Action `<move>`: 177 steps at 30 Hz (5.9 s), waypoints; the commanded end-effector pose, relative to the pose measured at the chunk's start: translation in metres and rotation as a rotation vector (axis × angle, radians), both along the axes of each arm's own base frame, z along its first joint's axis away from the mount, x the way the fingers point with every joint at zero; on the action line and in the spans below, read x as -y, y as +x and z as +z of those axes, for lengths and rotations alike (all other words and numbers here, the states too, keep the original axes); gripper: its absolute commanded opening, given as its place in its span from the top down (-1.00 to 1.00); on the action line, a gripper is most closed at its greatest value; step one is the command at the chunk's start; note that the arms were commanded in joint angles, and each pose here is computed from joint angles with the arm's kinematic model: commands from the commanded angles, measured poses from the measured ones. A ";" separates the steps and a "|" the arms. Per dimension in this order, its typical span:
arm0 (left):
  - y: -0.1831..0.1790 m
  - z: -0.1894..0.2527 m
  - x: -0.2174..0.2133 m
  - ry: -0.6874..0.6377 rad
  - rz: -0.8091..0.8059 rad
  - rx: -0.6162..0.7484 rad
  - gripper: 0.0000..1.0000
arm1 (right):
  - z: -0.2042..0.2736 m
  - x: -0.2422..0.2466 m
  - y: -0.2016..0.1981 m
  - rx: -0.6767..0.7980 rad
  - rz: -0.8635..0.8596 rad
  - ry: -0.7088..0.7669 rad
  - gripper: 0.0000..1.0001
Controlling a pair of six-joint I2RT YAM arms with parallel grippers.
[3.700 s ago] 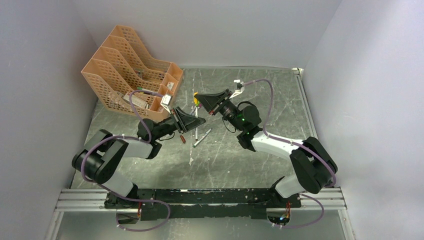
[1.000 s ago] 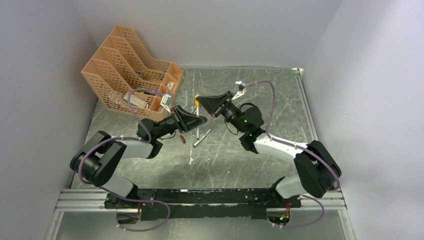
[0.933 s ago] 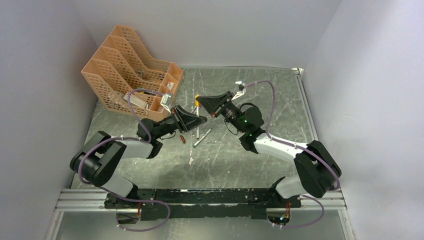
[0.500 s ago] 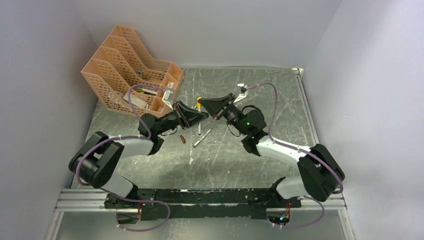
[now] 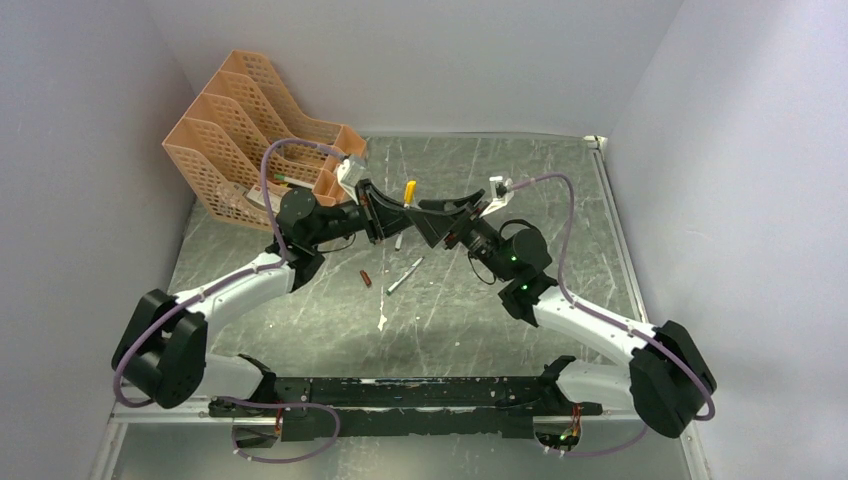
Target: Insert the pens into the pen caps
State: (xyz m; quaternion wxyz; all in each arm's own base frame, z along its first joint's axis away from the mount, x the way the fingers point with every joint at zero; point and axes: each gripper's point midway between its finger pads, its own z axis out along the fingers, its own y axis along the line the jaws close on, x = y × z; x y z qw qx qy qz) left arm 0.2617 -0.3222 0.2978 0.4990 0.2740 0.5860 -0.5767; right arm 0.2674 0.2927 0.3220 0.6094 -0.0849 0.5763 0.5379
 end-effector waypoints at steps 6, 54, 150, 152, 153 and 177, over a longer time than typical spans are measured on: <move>0.009 -0.040 -0.010 0.341 0.102 0.119 0.86 | 0.010 0.017 0.009 0.043 -0.120 -0.109 -0.21; 0.008 0.080 0.018 0.142 0.087 0.366 0.86 | -0.101 -0.027 -0.013 -0.265 0.113 -0.318 1.00; -0.002 -0.285 -0.021 1.091 0.325 -0.170 0.08 | -0.109 0.122 -0.004 -0.436 -0.547 -0.153 0.89; -0.003 -0.282 -0.019 1.077 0.328 -0.172 0.04 | -0.108 0.123 -0.004 -0.434 -0.549 -0.153 0.89; -0.003 -0.278 -0.017 1.058 0.326 -0.169 -0.02 | -0.108 0.123 -0.004 -0.432 -0.550 -0.154 0.89; 0.004 -0.288 -0.009 1.108 0.328 -0.196 -0.11 | -0.119 0.122 -0.004 -0.452 -0.546 -0.173 0.89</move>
